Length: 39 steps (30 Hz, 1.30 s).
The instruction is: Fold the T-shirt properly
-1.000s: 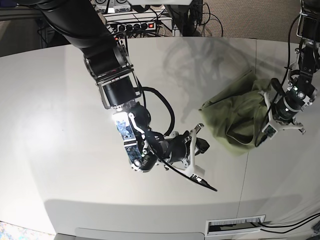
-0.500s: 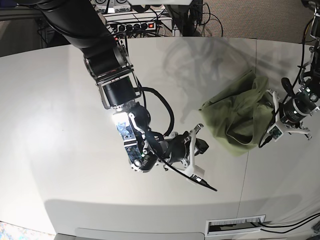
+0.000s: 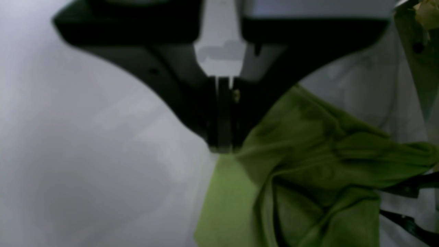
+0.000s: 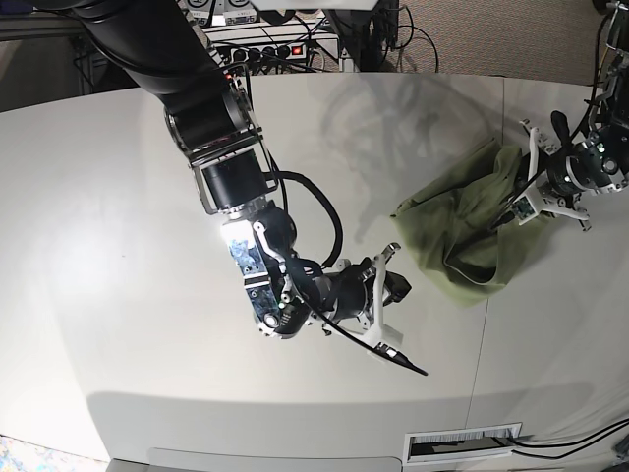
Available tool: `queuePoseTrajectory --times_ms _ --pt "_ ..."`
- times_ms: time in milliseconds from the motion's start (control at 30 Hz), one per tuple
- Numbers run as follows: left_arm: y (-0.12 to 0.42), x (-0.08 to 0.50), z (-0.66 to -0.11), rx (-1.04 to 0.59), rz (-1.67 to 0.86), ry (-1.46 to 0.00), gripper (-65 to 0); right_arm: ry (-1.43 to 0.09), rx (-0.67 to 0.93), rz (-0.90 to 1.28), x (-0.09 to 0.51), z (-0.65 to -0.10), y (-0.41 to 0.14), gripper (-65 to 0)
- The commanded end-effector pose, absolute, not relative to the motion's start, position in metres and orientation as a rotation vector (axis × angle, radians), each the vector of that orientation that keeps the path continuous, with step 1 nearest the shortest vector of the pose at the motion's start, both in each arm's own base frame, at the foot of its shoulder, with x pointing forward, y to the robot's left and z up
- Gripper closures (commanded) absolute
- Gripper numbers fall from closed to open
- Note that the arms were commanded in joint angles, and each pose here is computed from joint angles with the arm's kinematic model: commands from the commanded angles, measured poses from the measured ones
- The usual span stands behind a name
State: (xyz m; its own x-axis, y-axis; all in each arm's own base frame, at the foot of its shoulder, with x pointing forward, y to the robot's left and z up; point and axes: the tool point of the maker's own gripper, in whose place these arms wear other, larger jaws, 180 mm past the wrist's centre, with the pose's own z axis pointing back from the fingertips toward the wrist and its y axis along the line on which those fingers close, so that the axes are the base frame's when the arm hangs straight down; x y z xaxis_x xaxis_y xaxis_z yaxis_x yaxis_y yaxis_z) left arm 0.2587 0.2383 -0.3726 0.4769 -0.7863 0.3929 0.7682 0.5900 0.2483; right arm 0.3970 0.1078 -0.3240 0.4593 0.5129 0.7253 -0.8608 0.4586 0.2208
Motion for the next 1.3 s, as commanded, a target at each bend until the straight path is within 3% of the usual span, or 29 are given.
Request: queuePoseTrajectory --times_ms 0,200,567,1000,1067,1167,1267 --pt "0.243 0.269 -0.359 0.069 -0.954 -0.538 -19.9 -0.712 0.659 0.926 0.410 -0.296 0.117 0.0" --pt "0.234 0.279 -0.339 0.114 -0.972 -0.608 -19.8 -0.711 0.658 0.927 0.410 -0.296 0.117 0.0" --pt "0.208 0.289 -0.321 0.055 -0.996 -0.751 -19.8 -0.711 0.658 0.926 0.410 -0.296 0.117 0.0" --pt "0.227 0.293 -0.340 0.053 -0.951 -0.743 -19.6 -0.712 0.662 0.925 0.410 -0.295 0.117 0.0" --pt "0.224 0.295 -0.339 0.045 -0.945 -0.760 -15.0 -0.712 0.663 0.925 0.410 -0.295 0.117 0.0" --pt "0.217 0.296 -0.340 0.025 -0.938 -0.780 -2.4 -0.712 0.663 0.925 0.410 -0.295 0.117 0.0" --pt "0.213 0.297 -0.338 0.012 -0.934 -0.802 0.0 -0.712 0.662 0.925 0.410 -0.295 0.117 0.0"
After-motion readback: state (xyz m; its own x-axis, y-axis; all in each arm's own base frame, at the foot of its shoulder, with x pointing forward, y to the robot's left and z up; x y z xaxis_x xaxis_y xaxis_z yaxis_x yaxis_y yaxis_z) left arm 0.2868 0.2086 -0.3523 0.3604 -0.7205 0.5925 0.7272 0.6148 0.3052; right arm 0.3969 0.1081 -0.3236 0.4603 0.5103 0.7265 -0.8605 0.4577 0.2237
